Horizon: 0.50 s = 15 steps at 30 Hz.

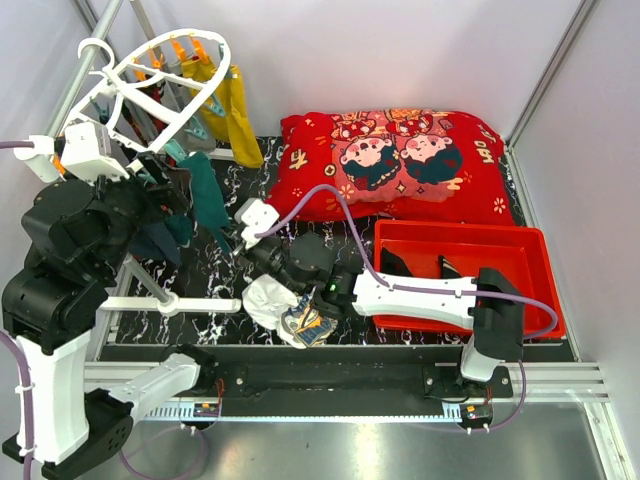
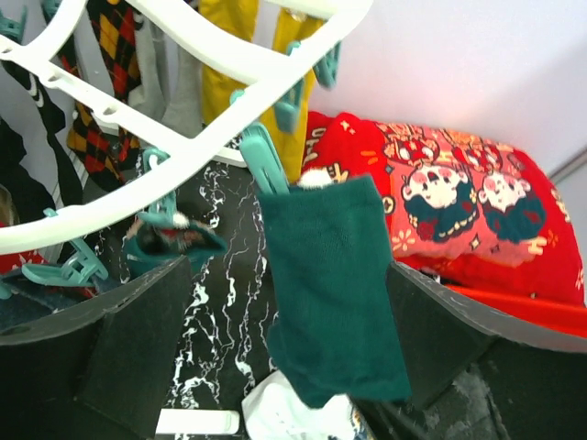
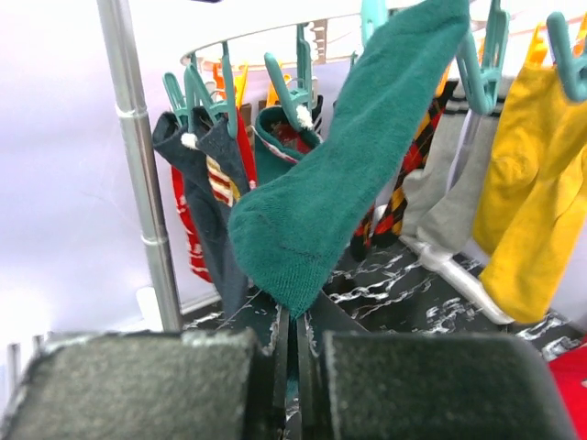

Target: Remove the socks clipped to the hanger

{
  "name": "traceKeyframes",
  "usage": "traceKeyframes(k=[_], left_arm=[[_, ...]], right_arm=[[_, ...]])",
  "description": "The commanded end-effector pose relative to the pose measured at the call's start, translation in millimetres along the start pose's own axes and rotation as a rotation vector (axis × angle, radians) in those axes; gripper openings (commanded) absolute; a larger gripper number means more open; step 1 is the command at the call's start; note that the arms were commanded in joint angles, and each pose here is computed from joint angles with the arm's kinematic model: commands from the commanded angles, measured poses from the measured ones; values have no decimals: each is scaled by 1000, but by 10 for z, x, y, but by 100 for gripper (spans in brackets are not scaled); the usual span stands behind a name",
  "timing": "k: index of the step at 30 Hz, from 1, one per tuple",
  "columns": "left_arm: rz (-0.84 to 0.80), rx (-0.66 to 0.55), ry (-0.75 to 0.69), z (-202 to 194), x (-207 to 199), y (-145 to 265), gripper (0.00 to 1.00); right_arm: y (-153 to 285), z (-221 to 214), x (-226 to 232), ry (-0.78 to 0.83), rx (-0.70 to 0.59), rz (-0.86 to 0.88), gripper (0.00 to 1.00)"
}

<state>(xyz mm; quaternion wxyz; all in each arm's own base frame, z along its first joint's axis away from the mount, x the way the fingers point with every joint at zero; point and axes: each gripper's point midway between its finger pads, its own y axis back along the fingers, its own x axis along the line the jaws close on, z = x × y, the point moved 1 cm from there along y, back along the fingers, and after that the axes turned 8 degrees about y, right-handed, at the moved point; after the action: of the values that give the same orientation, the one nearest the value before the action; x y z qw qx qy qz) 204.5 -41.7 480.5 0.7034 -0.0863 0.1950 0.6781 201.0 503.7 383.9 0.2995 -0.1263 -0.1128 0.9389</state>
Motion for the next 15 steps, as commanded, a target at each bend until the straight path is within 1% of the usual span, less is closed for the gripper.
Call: traceKeyframes(k=[1, 3, 6, 7, 11, 12, 13, 15], left_arm=[[41, -47, 30, 126, 20, -41, 89], [2, -48, 8, 127, -46, -73, 89], [-70, -57, -4, 127, -177, -139, 89], [-80, -56, -2, 122, -197, -148, 89], [-171, -61, 12, 127, -346, -126, 89], [-199, -68, 16, 144, -390, -105, 89], [-210, -66, 19, 137, -407, -99, 89], [-223, -59, 29, 124, -429, -93, 89]], right_arm=[[-28, 121, 16, 137, -44, -25, 0], [-21, 96, 15, 165, -44, -23, 0], [32, 176, 103, 92, -59, 39, 0], [46, 214, 116, 29, -70, 54, 0], [131, 456, 161, -118, -120, 121, 0], [161, 492, 228, -148, -131, 165, 0], [193, 600, 227, -207, -153, 182, 0], [238, 650, 232, -294, -166, 225, 0]])
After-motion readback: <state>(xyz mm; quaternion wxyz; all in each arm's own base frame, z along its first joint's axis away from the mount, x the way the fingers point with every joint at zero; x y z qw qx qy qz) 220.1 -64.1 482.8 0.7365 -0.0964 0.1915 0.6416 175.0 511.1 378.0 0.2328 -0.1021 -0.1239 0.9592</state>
